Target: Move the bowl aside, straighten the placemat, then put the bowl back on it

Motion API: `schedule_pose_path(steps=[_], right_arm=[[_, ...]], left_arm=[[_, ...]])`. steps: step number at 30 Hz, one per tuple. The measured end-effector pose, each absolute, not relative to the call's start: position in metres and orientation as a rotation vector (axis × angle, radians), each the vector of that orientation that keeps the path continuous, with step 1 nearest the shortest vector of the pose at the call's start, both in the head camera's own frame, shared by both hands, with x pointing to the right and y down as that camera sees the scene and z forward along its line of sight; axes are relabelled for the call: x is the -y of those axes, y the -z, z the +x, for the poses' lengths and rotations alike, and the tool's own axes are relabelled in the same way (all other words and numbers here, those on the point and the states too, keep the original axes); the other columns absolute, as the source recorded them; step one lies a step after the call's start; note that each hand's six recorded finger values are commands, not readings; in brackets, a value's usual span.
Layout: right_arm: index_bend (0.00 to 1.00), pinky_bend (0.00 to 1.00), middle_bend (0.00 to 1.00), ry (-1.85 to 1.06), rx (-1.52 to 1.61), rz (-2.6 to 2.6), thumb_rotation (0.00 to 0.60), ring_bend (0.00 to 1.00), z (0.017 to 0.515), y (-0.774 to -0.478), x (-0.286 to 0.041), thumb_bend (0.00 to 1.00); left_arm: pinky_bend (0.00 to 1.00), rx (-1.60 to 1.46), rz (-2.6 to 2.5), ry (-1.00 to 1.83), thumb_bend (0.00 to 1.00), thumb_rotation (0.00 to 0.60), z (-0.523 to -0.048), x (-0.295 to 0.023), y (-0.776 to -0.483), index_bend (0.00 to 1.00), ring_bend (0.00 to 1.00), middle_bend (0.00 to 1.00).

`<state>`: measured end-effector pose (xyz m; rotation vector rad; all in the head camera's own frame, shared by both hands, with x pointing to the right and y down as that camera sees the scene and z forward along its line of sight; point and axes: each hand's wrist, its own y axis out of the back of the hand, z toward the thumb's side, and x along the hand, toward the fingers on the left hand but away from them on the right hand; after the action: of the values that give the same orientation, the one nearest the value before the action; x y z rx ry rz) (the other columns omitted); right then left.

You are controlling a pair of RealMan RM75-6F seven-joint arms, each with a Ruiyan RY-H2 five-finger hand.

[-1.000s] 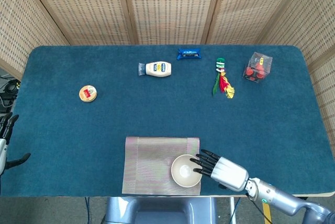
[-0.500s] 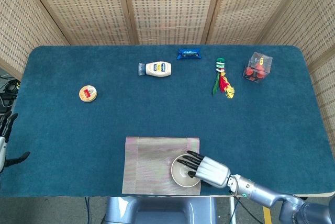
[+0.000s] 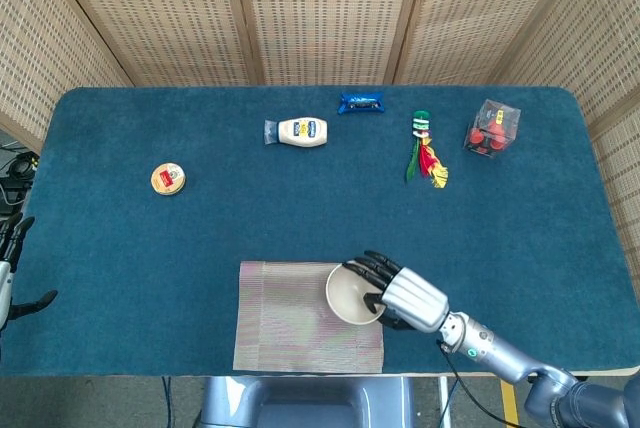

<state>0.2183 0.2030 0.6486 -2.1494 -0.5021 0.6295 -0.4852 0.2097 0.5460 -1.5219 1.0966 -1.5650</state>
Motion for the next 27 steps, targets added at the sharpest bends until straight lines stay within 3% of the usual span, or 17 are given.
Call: schedule_pose_path(steps=[6,13,22,23,24,26,27], right_arm=[[0.75,0.00,0.02,-0.736,0.692,-2.056,0.600,0.00,0.251,-0.643,-0.153,0.60],[0.75,0.00,0.00,-1.045,0.777,-1.898,0.600,0.00,0.312,-0.670,-0.104,0.60],[0.74,0.00,0.00,-1.418,0.802,-1.733,0.600,0.00,0.376,-0.713,-0.083,0.59],[0.72,0.00,0.00,-1.441,0.803,-1.730,0.600,0.00,0.378,-0.717,-0.084,0.58],[0.63,0.00,0.00,-1.454,0.800,-1.728,0.600,0.00,0.380,-0.719,-0.084,0.56],[0.34,0.00,0.00,-1.471,0.792,-1.733,0.600,0.00,0.381,-0.723,-0.086,0.40],[0.16,0.00,0.00,-1.475,0.789,-1.737,0.600,0.00,0.381,-0.724,-0.087,0.26]], left_arm=[[0.00,-1.093,-1.520,1.564,0.00,0.600,-0.484,-0.210,-0.546,0.00,0.00,0.00],[0.00,-1.097,-1.518,1.563,0.00,0.600,-0.484,-0.210,-0.546,0.00,0.00,0.00],[0.00,-1.096,-1.518,1.576,0.00,0.600,-0.486,-0.208,-0.548,0.00,0.00,0.00],[0.00,-1.096,-1.518,1.578,0.00,0.600,-0.486,-0.208,-0.549,0.00,0.00,0.00],[0.00,-1.096,-1.518,1.578,0.00,0.600,-0.486,-0.208,-0.549,0.00,0.00,0.00],[0.00,-1.097,-1.518,1.580,0.00,0.600,-0.487,-0.208,-0.549,0.00,0.00,0.00],[0.00,-1.097,-1.518,1.580,0.00,0.600,-0.487,-0.208,-0.549,0.00,0.00,0.00]])
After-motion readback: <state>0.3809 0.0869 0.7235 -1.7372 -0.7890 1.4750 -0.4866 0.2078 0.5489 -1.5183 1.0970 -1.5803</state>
